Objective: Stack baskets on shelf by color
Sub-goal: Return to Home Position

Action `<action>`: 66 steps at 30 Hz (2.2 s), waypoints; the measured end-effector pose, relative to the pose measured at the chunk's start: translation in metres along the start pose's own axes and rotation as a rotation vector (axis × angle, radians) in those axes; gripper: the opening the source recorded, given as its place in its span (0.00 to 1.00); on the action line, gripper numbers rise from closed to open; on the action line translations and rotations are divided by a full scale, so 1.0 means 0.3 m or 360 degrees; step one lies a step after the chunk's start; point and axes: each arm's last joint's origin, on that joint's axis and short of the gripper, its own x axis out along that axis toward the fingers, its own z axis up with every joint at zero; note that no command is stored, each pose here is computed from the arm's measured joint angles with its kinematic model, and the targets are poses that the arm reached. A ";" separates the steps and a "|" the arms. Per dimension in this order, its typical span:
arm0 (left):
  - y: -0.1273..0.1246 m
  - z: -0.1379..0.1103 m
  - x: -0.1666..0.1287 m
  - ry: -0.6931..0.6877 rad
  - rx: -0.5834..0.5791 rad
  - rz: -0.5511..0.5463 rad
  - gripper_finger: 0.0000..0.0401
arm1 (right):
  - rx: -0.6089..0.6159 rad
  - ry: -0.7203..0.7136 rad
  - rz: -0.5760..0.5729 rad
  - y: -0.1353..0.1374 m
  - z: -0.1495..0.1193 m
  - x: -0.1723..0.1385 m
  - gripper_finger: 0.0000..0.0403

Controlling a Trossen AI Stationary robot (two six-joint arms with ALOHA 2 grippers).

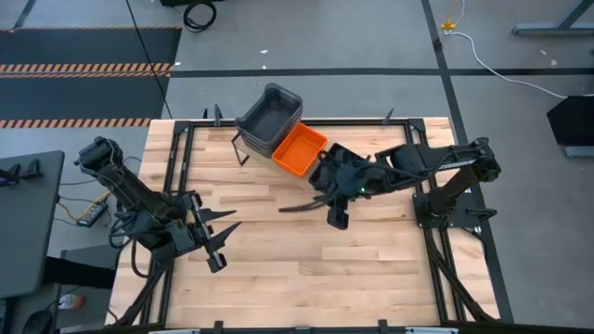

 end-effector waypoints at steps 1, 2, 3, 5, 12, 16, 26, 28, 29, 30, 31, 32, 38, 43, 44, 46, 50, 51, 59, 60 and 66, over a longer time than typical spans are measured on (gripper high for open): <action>0.000 0.000 0.000 0.0001 -0.0001 0.0000 0.32 | -0.0016 -0.0009 -0.0004 0.012 -0.004 -0.004 0.30; 0.000 0.000 0.000 0.0001 0.0000 0.0000 0.32 | -0.0030 -0.0024 -0.0009 0.026 -0.007 -0.008 0.30; 0.000 0.000 0.000 0.0000 -0.0001 0.0000 0.32 | -0.0047 -0.0040 -0.0018 0.041 -0.011 -0.013 0.30; 0.000 0.000 0.000 0.0001 -0.0001 0.0000 0.32 | -0.0091 -0.0065 -0.0061 0.072 -0.024 -0.026 0.30; -0.001 -0.001 0.000 0.0002 -0.0009 -0.0002 0.32 | -0.0136 -0.0179 -0.0147 0.095 -0.088 -0.070 0.30; -0.001 -0.001 0.000 0.0001 -0.0009 -0.0002 0.32 | -0.0191 -0.0156 0.0242 0.133 -0.202 0.006 0.29; -0.001 -0.001 0.000 0.0002 -0.0009 -0.0002 0.32 | -0.0229 -0.0399 0.0538 0.053 -0.426 -0.030 0.29; -0.001 -0.001 0.000 0.0002 -0.0008 -0.0001 0.32 | -0.0243 -0.0527 0.0533 0.006 -0.440 -0.082 0.29; 0.000 -0.002 0.002 0.0003 -0.0007 0.0003 0.32 | -0.0246 -0.0590 0.0508 -0.018 -0.449 -0.101 0.29; 0.001 -0.002 0.005 0.0004 -0.0008 0.0008 0.32 | -0.0255 -0.0651 0.0481 -0.043 -0.460 -0.119 0.29; 0.002 -0.004 0.008 0.0006 -0.0012 0.0014 0.32 | -0.0262 -0.0710 0.0457 -0.067 -0.472 -0.130 0.29; 0.003 -0.005 0.011 0.0008 -0.0021 0.0019 0.32 | -0.0262 -0.0775 0.0434 -0.091 -0.484 -0.141 0.29; 0.001 -0.022 0.032 0.0040 -0.0022 0.0042 0.32 | -0.0231 -0.1033 0.0312 -0.217 -0.592 -0.121 0.29; 0.004 -0.025 0.039 0.0044 -0.0022 0.0057 0.32 | -0.0196 -0.1105 0.0327 -0.287 -0.683 -0.061 0.29; 0.004 -0.025 0.039 0.0044 -0.0022 0.0057 0.32 | -0.0191 -0.1101 0.0333 -0.298 -0.701 -0.045 0.29; 0.004 -0.025 0.039 0.0044 -0.0022 0.0057 0.32 | -0.0179 -0.1078 0.0337 -0.317 -0.734 -0.018 0.29; 0.004 -0.025 0.039 0.0044 -0.0023 0.0056 0.32 | -0.0171 -0.1048 0.0355 -0.344 -0.787 0.020 0.29; 0.004 -0.025 0.039 0.0044 -0.0025 0.0056 0.32 | -0.0169 -0.1040 0.0350 -0.349 -0.799 0.026 0.29; -0.002 -0.031 0.038 0.0060 -0.0046 0.0045 0.32 | -0.0110 -0.1080 0.0299 -0.381 -0.891 0.048 0.29; -0.003 -0.032 0.038 0.0063 -0.0054 0.0043 0.32 | -0.0098 -0.1090 0.0304 -0.383 -0.902 0.049 0.29; -0.006 -0.035 0.038 0.0070 -0.0065 0.0038 0.32 | -0.0089 -0.1157 0.0312 -0.391 -0.965 0.064 0.24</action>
